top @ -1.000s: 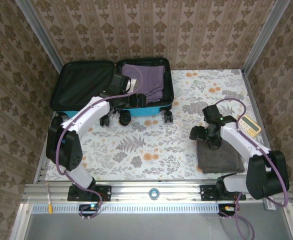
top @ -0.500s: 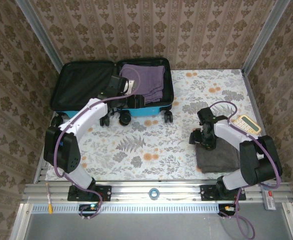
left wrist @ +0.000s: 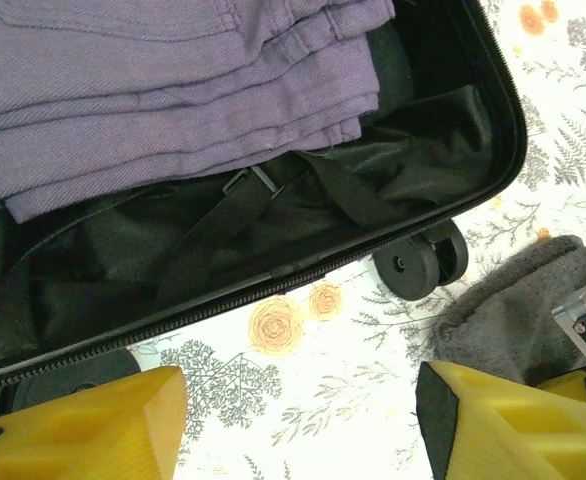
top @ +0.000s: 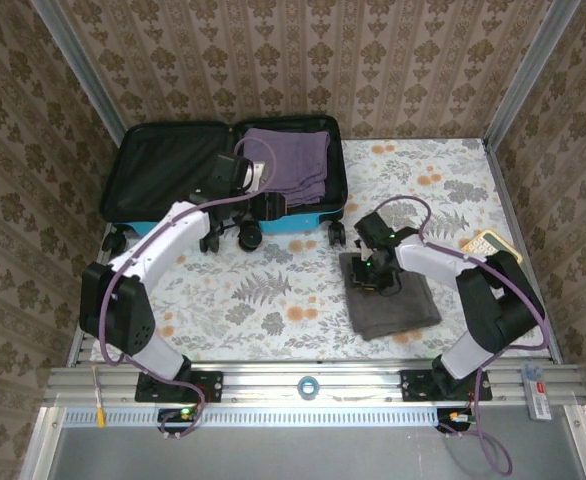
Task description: Pack the luggage
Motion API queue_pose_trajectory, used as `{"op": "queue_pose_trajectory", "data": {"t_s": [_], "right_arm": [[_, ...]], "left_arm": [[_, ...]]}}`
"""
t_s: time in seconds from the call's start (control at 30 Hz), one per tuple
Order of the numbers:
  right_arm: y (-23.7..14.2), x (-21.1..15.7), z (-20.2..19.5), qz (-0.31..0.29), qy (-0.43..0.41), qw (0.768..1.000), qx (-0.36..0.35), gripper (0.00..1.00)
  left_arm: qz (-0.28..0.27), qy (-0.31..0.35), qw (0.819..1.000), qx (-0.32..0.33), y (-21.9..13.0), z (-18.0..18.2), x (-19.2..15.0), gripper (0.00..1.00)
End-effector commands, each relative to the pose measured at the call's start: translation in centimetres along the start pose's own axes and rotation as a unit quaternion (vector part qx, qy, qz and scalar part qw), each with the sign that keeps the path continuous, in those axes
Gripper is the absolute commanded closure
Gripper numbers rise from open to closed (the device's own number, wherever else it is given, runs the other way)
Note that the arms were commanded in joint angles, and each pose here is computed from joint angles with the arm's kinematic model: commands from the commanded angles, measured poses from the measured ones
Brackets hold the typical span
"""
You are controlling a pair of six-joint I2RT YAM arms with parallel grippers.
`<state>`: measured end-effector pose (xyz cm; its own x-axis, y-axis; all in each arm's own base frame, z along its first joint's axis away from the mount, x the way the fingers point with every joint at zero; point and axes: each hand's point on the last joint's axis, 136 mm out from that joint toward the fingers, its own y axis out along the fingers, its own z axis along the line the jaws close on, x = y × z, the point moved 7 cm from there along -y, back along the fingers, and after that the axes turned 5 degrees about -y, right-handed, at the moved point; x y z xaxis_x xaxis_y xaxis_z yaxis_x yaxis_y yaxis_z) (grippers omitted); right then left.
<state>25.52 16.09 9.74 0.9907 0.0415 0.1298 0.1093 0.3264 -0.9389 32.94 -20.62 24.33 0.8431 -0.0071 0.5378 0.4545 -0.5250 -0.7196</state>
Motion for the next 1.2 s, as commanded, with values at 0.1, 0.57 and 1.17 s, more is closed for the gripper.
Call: {"op": "queue_pose_trajectory", "data": {"t_s": [0.1, 0.57, 1.17], "right_arm": [[2.7, 1.5, 7.2, 0.006, -0.003, 0.994, 0.112, 0.58], [-4.8, 2.0, 6.9, -0.041, -0.095, 0.993, 0.058, 0.22], [-3.0, 2.3, -4.6, -0.002, -0.023, 0.999, -0.039, 0.06]], "left_arm": [[0.011, -0.003, 1.0, 0.007, -0.8, 0.7, -1.3, 0.36], [0.073, -0.057, 0.995, -0.025, 0.5, 1.8, -8.5, 0.34], [0.125, -0.154, 0.973, -0.117, 6.8, -2.2, -15.9, 0.31]]}}
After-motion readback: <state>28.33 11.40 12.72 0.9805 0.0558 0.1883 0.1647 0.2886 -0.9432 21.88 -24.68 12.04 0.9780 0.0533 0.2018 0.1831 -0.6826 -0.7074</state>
